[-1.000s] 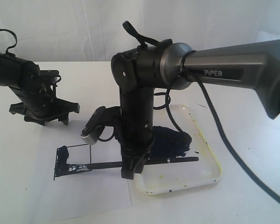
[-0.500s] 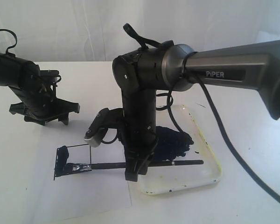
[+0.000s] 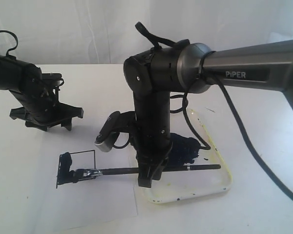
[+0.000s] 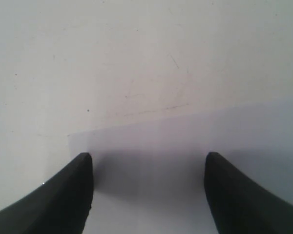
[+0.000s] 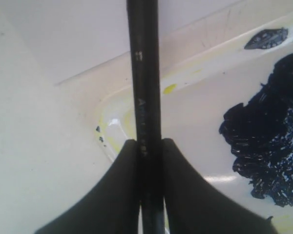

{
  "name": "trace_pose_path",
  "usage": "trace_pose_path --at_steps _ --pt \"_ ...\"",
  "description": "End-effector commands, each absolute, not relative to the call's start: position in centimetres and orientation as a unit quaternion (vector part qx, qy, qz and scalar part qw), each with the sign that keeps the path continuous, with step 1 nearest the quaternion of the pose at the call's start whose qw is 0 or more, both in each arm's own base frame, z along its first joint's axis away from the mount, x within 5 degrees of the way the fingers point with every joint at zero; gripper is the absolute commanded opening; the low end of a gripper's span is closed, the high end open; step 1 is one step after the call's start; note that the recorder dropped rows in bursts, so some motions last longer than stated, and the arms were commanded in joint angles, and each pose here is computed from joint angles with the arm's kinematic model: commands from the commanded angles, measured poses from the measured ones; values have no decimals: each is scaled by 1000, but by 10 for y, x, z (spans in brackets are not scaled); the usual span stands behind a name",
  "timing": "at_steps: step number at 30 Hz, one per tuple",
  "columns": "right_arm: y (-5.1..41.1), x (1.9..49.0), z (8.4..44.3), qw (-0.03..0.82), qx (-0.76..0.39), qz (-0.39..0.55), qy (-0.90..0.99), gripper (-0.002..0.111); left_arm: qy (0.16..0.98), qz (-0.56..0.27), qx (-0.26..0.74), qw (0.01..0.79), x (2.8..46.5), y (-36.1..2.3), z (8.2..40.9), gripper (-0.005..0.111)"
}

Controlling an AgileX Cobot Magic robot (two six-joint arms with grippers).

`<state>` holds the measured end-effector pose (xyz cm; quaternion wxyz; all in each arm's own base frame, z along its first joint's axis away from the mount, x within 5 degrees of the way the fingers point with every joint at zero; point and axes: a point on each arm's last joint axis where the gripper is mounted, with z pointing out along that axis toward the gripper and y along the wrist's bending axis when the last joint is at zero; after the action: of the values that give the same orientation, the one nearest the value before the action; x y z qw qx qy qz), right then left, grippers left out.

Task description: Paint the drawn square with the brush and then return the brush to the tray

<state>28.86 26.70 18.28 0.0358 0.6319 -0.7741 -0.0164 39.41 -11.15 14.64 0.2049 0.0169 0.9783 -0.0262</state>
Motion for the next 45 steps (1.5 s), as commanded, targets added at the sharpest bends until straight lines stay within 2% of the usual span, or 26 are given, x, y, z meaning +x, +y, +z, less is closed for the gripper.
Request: trace_pose_path --at_steps 1,20,27,45 --pt "258 293 187 34 619 -7 -784 0 985 -12 18 169 388 -110 137 68" --pt "261 291 188 34 630 -34 -775 0 985 -13 18 171 388 -110 137 68" --pt "252 289 178 55 625 -1 -779 0 985 -13 18 171 388 -110 137 68" --pt "247 293 178 53 619 34 -783 0 985 -13 18 171 388 -110 137 68"
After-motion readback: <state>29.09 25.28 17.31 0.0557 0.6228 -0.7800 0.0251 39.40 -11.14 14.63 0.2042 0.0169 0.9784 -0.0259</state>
